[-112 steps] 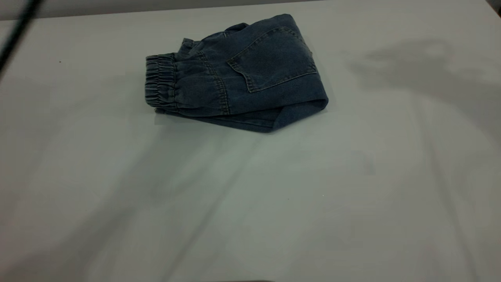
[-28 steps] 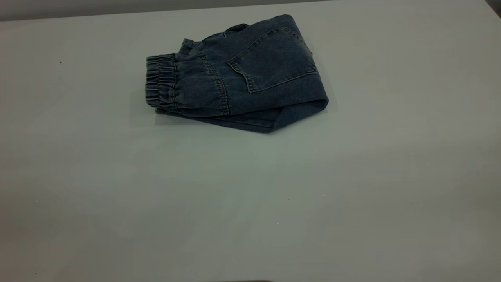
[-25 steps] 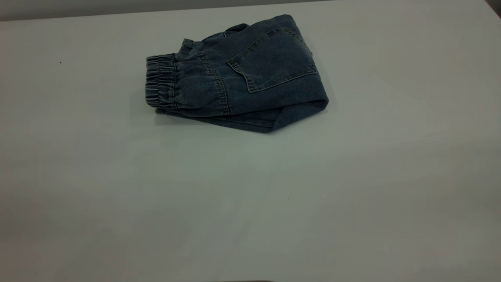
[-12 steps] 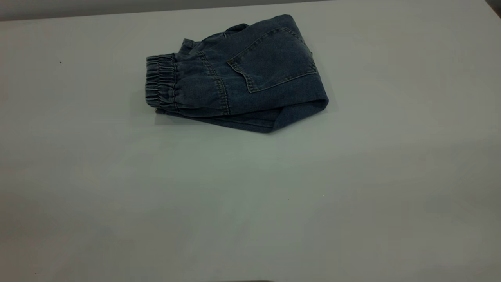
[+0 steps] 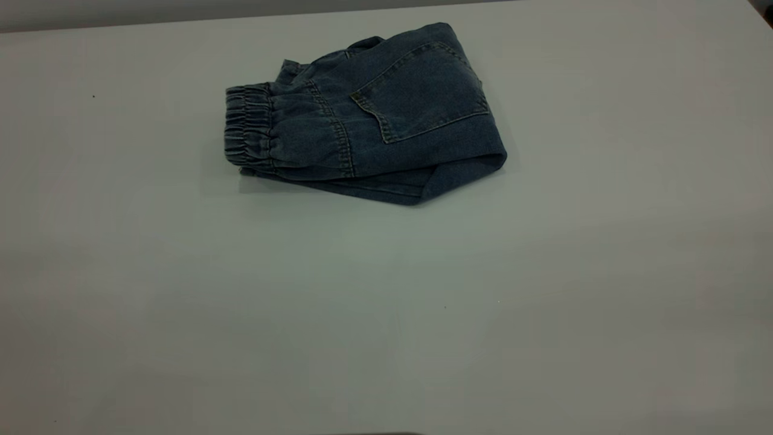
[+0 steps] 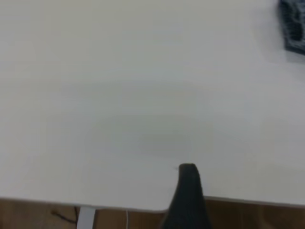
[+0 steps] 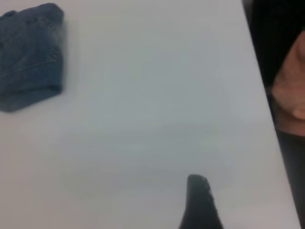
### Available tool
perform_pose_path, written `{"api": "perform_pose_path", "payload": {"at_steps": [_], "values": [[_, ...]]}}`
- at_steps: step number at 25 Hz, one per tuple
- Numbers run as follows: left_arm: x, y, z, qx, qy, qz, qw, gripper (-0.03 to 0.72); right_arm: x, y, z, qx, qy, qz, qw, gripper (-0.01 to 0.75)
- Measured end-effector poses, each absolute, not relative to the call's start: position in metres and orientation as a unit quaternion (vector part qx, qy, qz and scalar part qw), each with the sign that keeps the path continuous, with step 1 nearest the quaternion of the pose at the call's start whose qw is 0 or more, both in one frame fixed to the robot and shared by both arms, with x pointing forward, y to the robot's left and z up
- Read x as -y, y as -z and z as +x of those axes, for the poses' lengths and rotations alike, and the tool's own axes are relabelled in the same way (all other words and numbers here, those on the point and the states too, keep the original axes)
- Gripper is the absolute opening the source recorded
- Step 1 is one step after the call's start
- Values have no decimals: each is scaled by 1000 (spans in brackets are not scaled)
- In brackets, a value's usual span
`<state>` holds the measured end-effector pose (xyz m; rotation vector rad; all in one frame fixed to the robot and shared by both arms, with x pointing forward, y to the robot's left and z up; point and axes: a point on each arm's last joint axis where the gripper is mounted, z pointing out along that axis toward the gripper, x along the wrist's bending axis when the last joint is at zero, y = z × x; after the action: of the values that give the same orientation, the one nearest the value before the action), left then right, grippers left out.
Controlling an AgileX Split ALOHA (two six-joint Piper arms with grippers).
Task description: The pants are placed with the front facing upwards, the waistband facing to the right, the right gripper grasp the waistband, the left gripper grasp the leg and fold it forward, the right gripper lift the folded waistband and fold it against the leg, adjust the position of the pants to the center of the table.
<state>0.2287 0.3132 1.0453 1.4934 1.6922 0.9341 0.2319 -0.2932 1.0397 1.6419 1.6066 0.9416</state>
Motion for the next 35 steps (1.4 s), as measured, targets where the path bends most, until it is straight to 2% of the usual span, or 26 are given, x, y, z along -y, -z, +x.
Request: {"api": "perform_pose_path", "payload": {"at_steps": [35], "values": [[-313,-1045,228,-656,-361,569,338,548,292,-1040,232,-618,-367,620,314,414]]}}
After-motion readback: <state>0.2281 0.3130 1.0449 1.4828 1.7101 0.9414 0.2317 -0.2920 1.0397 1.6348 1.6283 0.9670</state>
